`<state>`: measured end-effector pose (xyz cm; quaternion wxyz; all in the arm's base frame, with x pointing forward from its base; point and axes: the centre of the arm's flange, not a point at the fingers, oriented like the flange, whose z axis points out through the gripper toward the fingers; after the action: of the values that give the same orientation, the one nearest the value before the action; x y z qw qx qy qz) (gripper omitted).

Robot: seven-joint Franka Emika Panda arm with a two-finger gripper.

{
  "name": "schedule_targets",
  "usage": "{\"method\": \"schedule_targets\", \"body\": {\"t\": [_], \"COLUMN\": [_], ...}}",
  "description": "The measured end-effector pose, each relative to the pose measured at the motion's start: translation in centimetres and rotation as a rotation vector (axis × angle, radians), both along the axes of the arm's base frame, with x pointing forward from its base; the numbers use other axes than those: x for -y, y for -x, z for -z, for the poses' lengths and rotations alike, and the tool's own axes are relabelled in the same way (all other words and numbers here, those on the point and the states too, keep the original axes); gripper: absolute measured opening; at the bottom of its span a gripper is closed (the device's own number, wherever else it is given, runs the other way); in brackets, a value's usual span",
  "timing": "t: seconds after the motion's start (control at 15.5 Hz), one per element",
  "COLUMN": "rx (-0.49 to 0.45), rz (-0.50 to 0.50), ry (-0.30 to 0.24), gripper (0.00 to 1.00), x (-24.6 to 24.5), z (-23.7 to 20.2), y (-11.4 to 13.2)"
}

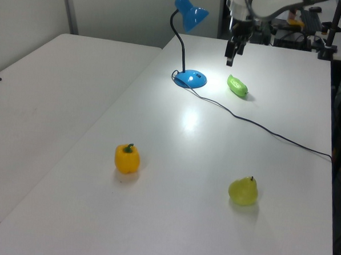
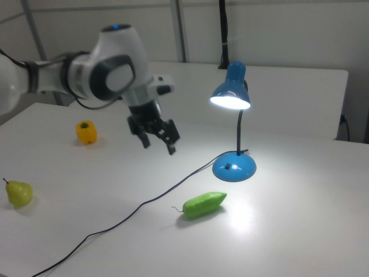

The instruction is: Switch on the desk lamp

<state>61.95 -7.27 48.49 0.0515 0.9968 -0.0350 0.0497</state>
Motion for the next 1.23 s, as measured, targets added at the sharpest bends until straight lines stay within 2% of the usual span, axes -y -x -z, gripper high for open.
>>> {"method": "schedule_targets", "body": {"t": [0.26, 0.52, 0.65, 0.9, 1.23], "rx": [-0.053, -0.028, -0.021, -0.032, -0.014], "rz": [0.015, 0.070, 0.057, -0.001, -0.091], "ry": [-0.044, -0.165, -0.187, -0.185, -0.176], "gripper": [1.00, 1.00, 1.00, 1.00, 1.00], "x": [-2.3, -4.6, -6.2, -10.0, -11.0], "z": [-8.7, -14.1, -14.7, -14.4, -14.0], "y": [4.9, 7.6, 7.7, 7.6, 7.0]}}
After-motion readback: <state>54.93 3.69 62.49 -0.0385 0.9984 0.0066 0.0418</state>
